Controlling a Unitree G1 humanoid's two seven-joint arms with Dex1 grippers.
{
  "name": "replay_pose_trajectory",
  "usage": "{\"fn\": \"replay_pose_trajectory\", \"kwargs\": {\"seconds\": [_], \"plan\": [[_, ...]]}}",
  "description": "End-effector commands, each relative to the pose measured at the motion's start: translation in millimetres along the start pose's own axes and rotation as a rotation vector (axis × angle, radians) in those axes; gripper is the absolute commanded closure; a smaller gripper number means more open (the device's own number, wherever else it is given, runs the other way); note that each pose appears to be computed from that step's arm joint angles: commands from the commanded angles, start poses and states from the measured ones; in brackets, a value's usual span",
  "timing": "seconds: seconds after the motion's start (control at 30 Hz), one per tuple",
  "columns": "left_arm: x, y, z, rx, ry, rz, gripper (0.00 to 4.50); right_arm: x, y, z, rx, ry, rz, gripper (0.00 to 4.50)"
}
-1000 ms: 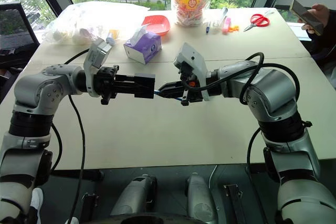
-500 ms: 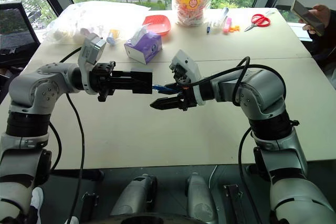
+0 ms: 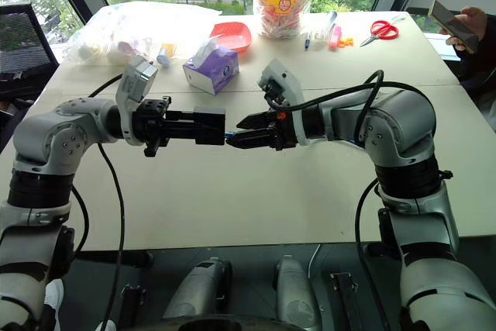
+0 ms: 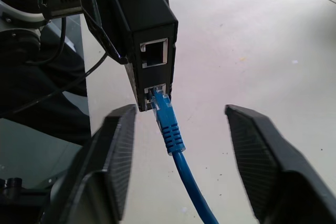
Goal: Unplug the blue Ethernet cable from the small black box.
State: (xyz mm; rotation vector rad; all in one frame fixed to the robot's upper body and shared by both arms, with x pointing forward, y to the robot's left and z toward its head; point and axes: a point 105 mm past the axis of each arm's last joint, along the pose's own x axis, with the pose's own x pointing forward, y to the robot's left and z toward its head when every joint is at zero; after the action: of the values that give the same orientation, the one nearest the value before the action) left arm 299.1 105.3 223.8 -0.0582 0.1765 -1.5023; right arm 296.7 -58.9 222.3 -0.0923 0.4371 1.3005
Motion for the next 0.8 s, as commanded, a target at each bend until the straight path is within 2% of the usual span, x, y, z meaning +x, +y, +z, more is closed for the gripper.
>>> {"fn": "replay_pose_trajectory", "kwargs": {"seconds": [0.03,0.43,0.53,0.57,0.8], "plan": [[-0.1,-6.3,11.5,0.058,-0.014,-0.018,4.0,-3.0,5.3,11.4,-0.038,-0.029,0.009,3.04],[-1.1,-5.7,10.9,0.057,-0.012,-0.017,4.0,2.2,10.0,10.2,-0.035,-0.026,0.03,3.04],[-1.2,-5.7,10.9,0.057,-0.012,-0.017,4.0,2.6,10.6,10.4,-0.035,-0.028,0.034,3.94],[-1.2,-5.7,11.0,0.057,-0.012,-0.017,4.0,2.7,10.8,10.5,-0.035,-0.028,0.035,4.42],[-2.4,-7.1,7.5,0.052,0.001,-0.02,4.0,1.5,9.1,10.2,-0.027,-0.024,0.028,4.47]]}}
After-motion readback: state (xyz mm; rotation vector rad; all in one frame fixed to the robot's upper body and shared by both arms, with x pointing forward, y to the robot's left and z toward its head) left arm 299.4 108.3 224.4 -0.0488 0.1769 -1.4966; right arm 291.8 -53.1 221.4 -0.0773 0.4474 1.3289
